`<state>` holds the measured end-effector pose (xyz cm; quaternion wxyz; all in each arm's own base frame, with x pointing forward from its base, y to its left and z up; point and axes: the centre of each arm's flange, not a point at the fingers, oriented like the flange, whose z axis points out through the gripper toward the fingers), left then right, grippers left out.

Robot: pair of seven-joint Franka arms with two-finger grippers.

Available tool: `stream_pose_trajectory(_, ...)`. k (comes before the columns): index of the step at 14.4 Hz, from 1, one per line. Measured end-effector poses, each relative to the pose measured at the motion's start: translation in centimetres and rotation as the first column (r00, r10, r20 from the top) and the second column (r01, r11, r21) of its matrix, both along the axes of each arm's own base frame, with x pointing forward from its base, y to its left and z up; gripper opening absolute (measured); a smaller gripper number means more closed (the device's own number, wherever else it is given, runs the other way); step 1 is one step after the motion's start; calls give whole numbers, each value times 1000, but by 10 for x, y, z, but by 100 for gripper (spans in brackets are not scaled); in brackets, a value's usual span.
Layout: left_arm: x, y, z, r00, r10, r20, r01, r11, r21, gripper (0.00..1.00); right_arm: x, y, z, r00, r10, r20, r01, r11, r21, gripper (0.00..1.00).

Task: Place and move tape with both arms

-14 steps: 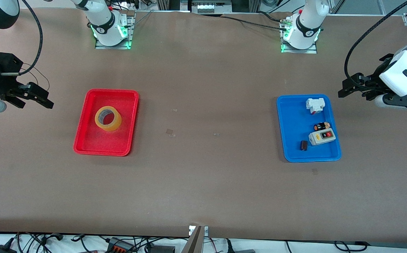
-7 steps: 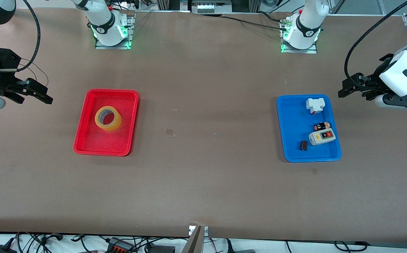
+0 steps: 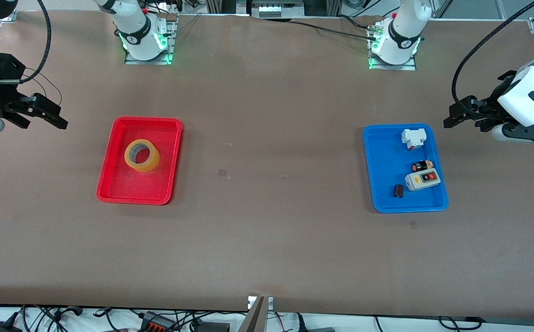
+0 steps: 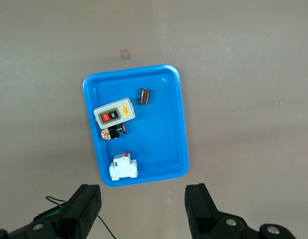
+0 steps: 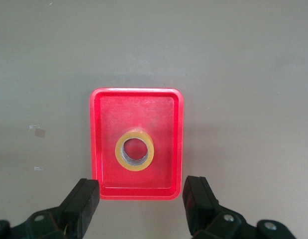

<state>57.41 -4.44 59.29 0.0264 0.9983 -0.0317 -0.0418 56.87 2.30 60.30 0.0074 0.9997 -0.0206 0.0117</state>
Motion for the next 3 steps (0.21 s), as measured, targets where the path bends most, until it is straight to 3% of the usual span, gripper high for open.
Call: stream_pose_trajectory(3, 0, 0, 0, 1000, 0, 0, 0, 1000, 0, 100, 0, 0, -1, 1000, 0, -3, 0, 1000, 0, 99)
